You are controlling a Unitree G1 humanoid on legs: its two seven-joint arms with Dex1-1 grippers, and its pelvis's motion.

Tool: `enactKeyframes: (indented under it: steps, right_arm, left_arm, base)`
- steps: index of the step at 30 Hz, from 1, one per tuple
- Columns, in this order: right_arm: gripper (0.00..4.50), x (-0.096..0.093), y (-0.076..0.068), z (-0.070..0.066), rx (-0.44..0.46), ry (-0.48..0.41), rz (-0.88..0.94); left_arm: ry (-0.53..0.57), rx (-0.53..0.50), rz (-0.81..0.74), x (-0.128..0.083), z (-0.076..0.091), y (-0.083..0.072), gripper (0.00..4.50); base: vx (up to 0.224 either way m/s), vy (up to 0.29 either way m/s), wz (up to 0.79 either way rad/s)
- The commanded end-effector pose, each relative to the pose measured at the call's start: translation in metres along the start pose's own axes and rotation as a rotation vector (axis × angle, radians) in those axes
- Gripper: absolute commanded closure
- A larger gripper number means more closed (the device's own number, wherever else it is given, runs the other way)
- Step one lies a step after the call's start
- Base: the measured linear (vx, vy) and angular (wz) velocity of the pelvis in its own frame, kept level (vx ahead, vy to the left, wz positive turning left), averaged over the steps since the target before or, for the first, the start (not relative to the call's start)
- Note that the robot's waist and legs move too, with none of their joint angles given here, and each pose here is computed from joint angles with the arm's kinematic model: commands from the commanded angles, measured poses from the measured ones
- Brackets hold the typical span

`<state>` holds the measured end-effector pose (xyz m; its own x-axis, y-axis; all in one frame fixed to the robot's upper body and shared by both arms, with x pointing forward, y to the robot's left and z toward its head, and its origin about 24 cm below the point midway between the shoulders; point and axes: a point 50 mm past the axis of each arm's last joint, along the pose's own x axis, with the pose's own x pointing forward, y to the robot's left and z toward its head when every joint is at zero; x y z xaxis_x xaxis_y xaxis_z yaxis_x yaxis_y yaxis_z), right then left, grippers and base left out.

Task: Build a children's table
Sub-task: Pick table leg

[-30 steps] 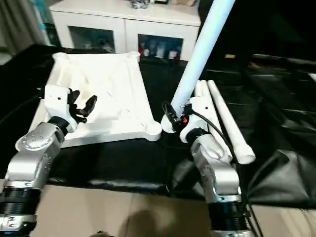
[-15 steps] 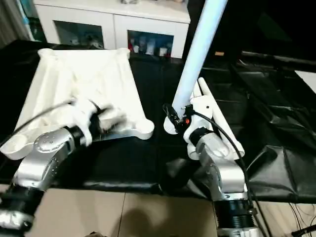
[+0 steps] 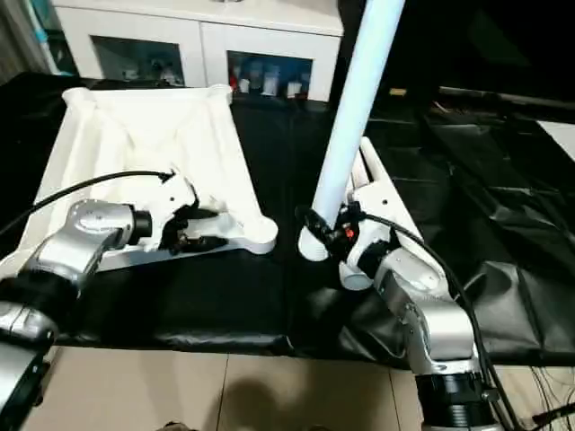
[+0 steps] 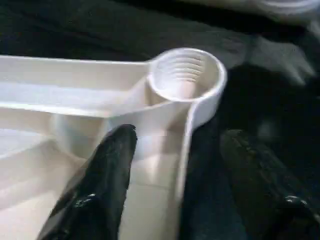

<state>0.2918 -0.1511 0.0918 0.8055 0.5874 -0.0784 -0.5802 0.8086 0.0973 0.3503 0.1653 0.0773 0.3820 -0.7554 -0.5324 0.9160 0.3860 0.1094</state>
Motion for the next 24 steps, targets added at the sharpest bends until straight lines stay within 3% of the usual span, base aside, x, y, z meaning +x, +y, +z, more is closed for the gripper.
enactKeyframes:
  steps: [1, 11, 24]
  right_arm:
    - [2.64, -0.003, 0.001, 0.005, -0.010, -0.009, 0.013]
    - [2.64, -0.003, 0.001, 0.004, -0.017, 0.008, 0.017]
    - [2.64, -0.002, 0.002, 0.003, -0.022, 0.009, 0.018]
  left_arm:
    - [0.035, -0.008, -0.051, -0.005, 0.002, 0.002, 1.79]
    - [0.144, 0.059, -0.026, -0.010, -0.004, 0.013, 2.51]
    - [0.151, 0.090, -0.048, -0.008, -0.004, 0.015, 3.56]
  base:
    - [0.000, 0.000, 0.00]
    - [0.000, 0.000, 0.00]
    - [0.000, 0.000, 0.00]
